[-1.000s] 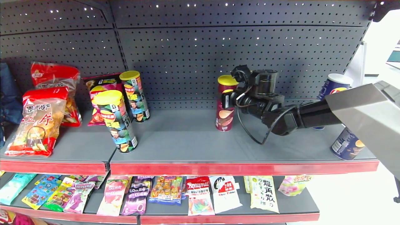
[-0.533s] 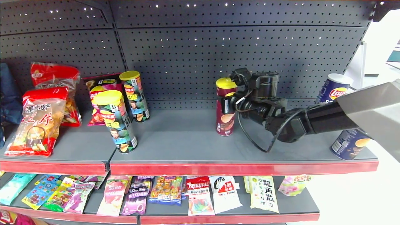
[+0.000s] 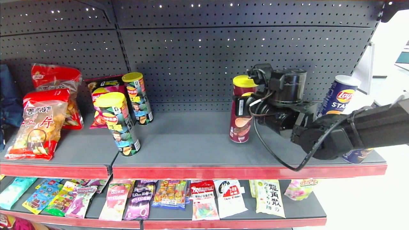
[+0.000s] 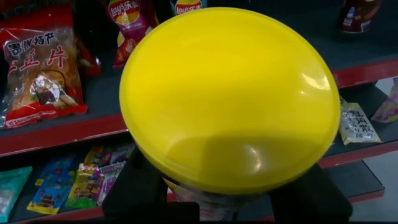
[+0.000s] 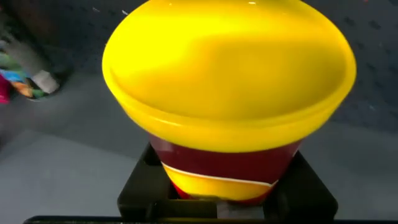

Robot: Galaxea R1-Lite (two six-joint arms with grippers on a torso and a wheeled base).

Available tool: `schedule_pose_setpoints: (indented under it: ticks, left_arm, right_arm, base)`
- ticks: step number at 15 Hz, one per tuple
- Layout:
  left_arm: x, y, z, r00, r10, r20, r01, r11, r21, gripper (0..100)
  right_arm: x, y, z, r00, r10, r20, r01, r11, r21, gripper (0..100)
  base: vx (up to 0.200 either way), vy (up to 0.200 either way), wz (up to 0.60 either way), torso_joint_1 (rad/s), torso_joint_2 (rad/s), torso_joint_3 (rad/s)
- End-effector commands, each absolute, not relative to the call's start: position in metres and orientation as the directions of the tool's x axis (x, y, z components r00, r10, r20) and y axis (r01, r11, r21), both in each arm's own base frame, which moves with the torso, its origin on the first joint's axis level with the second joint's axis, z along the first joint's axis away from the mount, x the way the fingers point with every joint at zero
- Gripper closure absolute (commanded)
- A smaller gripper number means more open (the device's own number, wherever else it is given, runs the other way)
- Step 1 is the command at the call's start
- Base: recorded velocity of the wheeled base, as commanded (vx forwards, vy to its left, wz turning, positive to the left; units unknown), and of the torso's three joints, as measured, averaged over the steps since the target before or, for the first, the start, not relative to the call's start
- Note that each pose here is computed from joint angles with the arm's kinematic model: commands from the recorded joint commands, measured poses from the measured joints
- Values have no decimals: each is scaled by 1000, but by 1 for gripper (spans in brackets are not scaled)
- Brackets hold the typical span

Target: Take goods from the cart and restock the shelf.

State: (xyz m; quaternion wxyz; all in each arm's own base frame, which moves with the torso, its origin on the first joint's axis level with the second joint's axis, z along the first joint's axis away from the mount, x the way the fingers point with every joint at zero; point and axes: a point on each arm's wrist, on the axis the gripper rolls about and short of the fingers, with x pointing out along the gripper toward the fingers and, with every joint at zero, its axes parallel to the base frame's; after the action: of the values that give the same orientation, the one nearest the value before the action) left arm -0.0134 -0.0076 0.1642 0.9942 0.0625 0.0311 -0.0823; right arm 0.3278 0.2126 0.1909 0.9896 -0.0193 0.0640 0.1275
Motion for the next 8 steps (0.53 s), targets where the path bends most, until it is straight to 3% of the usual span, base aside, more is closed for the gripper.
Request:
schedule_pose_setpoints:
  ticks: [1,8]
  left_arm:
    - [-13,-8,165,985,-159,-71,167,979,119,100]
    - [-14,-8,165,985,-159,-69,167,979,120,100]
  right_arm:
    - [307,206,187,962,253,-105,-256,966,-17,100]
    - [294,211,175,970,218,-110,-223,974,-33,100]
  base:
    - [0,0,0,0,0,0]
    - [0,0,0,0,0,0]
